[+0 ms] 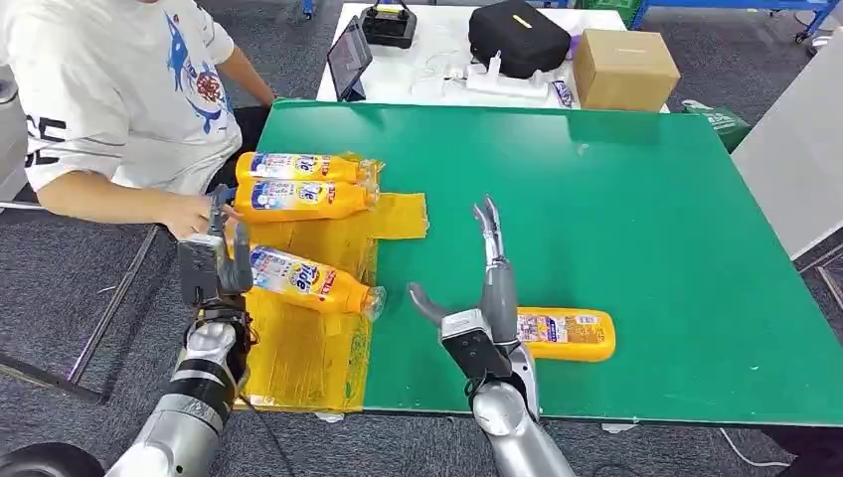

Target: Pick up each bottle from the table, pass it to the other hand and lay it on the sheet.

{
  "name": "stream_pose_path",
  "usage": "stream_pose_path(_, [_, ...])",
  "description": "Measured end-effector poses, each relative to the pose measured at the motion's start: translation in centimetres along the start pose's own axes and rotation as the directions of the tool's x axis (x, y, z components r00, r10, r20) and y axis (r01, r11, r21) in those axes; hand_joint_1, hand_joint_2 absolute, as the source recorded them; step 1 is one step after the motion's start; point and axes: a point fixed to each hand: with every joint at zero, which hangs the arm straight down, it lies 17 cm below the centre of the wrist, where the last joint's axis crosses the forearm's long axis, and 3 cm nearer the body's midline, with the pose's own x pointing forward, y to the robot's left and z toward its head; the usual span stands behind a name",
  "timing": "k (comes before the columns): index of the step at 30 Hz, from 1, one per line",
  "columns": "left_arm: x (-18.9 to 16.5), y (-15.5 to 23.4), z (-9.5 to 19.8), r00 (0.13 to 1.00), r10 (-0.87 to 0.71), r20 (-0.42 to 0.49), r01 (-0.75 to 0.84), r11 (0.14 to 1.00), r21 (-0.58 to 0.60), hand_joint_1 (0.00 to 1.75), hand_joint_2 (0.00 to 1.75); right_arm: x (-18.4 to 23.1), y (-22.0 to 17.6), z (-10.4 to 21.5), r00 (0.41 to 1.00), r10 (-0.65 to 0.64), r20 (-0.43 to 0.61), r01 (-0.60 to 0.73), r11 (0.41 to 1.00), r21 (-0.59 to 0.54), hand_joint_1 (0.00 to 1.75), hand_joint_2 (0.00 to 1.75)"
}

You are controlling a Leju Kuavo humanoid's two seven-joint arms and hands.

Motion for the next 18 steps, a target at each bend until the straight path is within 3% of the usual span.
stream_pose_path(3, [2.7,3.6,0.3,0.978,-0.178,0.111,0.158,0.974,0.165,0.00,1.75,-2.1,1.9,0.6,0.996,0.009,-0.087,0.001,0.993,0.118,0.00,1.75])
stream_pose_path(5, [5.5,6.1,0.8,0.941,-0.294,0.167,0.235,0.924,0.303,0.00,1.75,-4.3,2.8,1.9,0.986,0.067,-0.151,-0.032,0.974,0.223,0.00,1.75])
stream_pose_path(7, [7.9,7.4,2.2,0.915,-0.344,0.212,0.251,0.895,0.370,0.00,1.75,-6.8,2.6,3.4,0.969,0.155,-0.190,-0.087,0.942,0.324,0.00,1.75])
stream_pose_path(14, [8.3,5.6,7.3,0.958,-0.173,0.228,0.110,0.958,0.263,0.00,1.75,-13.6,-3.2,9.1,0.863,0.432,-0.260,-0.224,0.791,0.569,0.00,1.75])
stream_pose_path(18, [7.8,3.8,8.9,0.970,-0.121,0.209,0.077,0.975,0.207,0.00,1.75,-15.8,-6.9,11.0,0.810,0.524,-0.263,-0.262,0.726,0.636,0.00,1.75])
